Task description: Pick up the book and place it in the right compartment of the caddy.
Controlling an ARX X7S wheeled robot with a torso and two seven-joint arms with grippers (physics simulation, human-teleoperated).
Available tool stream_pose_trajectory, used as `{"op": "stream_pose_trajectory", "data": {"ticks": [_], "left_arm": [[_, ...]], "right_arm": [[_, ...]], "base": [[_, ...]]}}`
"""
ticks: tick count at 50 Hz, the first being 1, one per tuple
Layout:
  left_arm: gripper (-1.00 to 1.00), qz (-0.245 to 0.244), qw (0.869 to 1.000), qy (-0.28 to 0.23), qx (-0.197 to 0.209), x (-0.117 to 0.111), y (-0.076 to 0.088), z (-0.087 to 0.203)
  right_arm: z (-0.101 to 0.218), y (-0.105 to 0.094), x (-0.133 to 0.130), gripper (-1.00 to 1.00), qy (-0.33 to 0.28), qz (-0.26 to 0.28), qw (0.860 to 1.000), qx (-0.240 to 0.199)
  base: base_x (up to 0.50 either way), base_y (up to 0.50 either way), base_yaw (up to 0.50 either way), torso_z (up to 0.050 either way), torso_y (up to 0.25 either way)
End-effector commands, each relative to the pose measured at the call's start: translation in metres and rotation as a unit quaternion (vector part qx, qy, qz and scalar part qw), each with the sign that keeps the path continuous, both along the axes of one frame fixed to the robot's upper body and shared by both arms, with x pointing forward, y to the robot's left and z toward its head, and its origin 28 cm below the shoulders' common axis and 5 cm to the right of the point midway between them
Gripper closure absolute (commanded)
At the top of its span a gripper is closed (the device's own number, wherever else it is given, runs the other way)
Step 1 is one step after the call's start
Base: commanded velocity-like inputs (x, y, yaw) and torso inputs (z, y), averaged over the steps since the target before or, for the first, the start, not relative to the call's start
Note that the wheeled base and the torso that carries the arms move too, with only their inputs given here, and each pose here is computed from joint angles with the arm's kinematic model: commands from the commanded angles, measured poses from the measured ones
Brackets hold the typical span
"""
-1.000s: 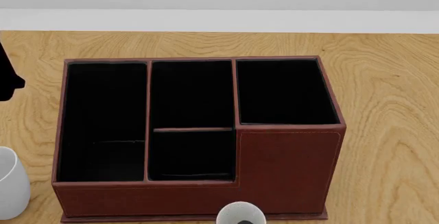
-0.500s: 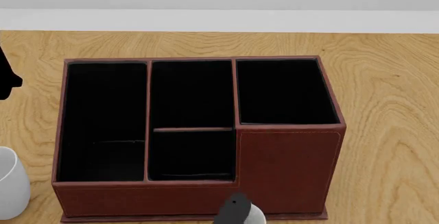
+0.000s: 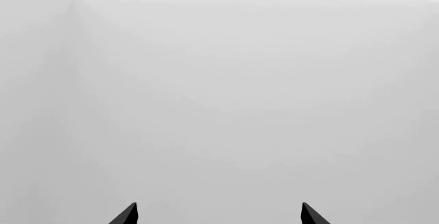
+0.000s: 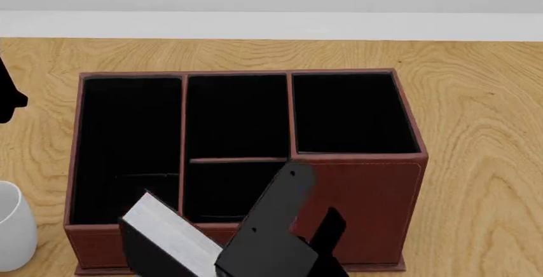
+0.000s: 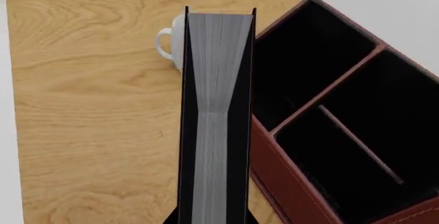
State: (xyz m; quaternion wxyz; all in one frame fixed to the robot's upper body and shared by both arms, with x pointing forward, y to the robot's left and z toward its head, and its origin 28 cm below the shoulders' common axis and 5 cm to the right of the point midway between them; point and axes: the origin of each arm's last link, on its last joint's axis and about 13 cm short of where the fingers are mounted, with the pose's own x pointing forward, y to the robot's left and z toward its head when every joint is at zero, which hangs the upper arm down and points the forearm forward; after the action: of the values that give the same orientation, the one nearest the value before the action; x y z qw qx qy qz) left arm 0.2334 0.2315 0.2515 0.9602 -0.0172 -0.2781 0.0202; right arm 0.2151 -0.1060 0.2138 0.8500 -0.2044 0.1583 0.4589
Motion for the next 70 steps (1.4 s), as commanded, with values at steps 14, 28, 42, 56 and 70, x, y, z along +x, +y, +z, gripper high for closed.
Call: {"op": "stream_pose_trajectory", "data": {"ticks": [14, 28, 42, 56, 70], "left_arm": [[-1.0, -0.001, 1.0, -0.001, -0.001, -0.001, 0.0, -0.001], [-1.0, -0.003, 1.0, -0.005, 0.002, -0.001, -0.001, 0.004], [-1.0, -0.001, 1.0, -0.011, 0.004, -0.003, -0.001, 0.008], [-1.0, -0.004, 1.0, -0.015, 0.001, -0.003, 0.0, 0.008], [-1.0, -0.006, 1.0, -0.019, -0.003, -0.001, -0.001, 0.008]], "right_arm": [[0.078, -0.003, 0.018, 1.0, -0.156, -0.034, 0.983, 0.089], [0.123, -0.01, 0.05, 1.0, -0.201, -0.093, 0.969, 0.109], [0.181, -0.021, 0.111, 1.0, -0.226, -0.205, 0.95, 0.065], [0.224, -0.039, 0.154, 1.0, -0.159, -0.263, 0.951, 0.031], [0.234, -0.047, 0.157, 1.0, -0.033, -0.297, 0.952, -0.065]], "base": [[0.0, 0.0, 0.0, 0.0, 0.001], [0.0, 0.0, 0.0, 0.0, 0.001], [0.0, 0.0, 0.0, 0.0, 0.001], [0.0, 0.0, 0.0, 0.0, 0.001], [0.0, 0.0, 0.0, 0.0, 0.001]]}}
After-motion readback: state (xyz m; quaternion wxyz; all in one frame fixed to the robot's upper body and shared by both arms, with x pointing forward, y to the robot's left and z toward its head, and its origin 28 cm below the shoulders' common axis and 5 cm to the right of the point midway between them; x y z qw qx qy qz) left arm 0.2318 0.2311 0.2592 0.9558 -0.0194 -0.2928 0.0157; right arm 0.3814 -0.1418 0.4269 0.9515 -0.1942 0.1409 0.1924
